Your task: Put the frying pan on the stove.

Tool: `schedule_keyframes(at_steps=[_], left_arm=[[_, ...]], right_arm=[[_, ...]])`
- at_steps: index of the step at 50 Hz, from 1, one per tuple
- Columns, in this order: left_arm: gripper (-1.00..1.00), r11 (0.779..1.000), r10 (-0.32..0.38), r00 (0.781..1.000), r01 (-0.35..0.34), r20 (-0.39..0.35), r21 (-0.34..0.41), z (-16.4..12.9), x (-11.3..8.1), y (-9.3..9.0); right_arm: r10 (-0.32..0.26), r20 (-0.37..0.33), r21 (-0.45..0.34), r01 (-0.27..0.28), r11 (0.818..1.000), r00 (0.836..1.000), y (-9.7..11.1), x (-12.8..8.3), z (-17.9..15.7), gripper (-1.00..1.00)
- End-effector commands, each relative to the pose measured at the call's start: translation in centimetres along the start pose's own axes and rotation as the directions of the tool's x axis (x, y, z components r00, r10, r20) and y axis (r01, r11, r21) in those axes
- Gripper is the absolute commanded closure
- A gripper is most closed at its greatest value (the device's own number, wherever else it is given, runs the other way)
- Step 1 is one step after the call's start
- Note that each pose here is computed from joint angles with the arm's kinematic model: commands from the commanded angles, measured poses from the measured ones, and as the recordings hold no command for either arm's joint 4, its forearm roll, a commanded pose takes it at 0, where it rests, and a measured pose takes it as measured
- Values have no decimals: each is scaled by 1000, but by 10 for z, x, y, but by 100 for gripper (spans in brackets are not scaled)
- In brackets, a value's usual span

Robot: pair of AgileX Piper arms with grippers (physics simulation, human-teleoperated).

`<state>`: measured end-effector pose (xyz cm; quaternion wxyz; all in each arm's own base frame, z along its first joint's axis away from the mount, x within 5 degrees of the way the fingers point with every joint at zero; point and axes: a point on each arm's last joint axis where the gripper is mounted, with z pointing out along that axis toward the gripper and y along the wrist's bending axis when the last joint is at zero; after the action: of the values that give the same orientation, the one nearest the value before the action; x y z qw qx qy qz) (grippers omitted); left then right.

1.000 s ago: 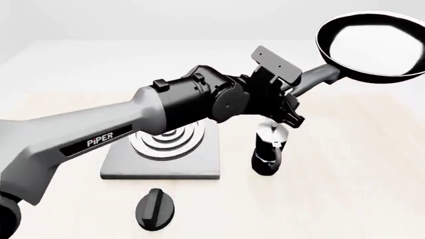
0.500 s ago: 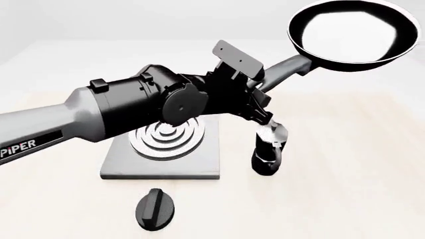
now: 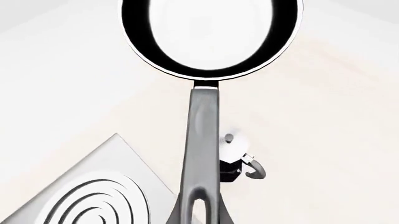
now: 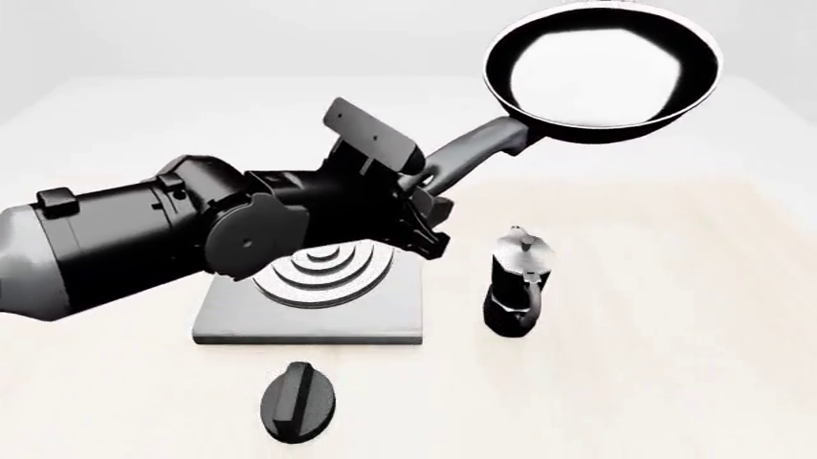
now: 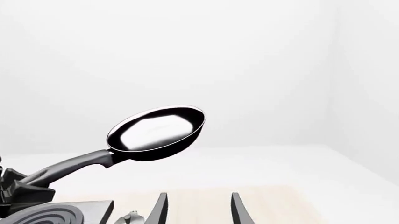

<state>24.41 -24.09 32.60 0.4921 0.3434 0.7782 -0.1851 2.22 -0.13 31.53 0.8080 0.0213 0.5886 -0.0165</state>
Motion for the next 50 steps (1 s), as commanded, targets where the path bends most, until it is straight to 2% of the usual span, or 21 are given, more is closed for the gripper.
schedule_keyframes(at_steps=[1, 19, 25, 37, 50], left_arm=[[100, 999, -22, 998, 24, 60, -27, -30, 1, 10], [100, 996, -51, 997, 55, 59, -70, -62, 24, 21], [100, 992, -63, 996, 69, 56, -109, -77, 32, 31], [100, 984, -85, 996, 90, 41, -155, -100, 49, 39], [100, 975, -113, 993, 118, 41, -189, -125, 69, 41]], right_arm=[[-1, 1, 0, 1, 1000, 1000, 0, 0, 0, -100], [1, 4, 4, -1, 1000, 1000, 0, -2, 0, -100], [0, 3, 3, 0, 1000, 1000, 0, -1, 0, -100], [2, 1, 8, -2, 1000, 1000, 0, 0, 0, -100], [1, 5, 6, -1, 1000, 1000, 0, -2, 0, -100]])
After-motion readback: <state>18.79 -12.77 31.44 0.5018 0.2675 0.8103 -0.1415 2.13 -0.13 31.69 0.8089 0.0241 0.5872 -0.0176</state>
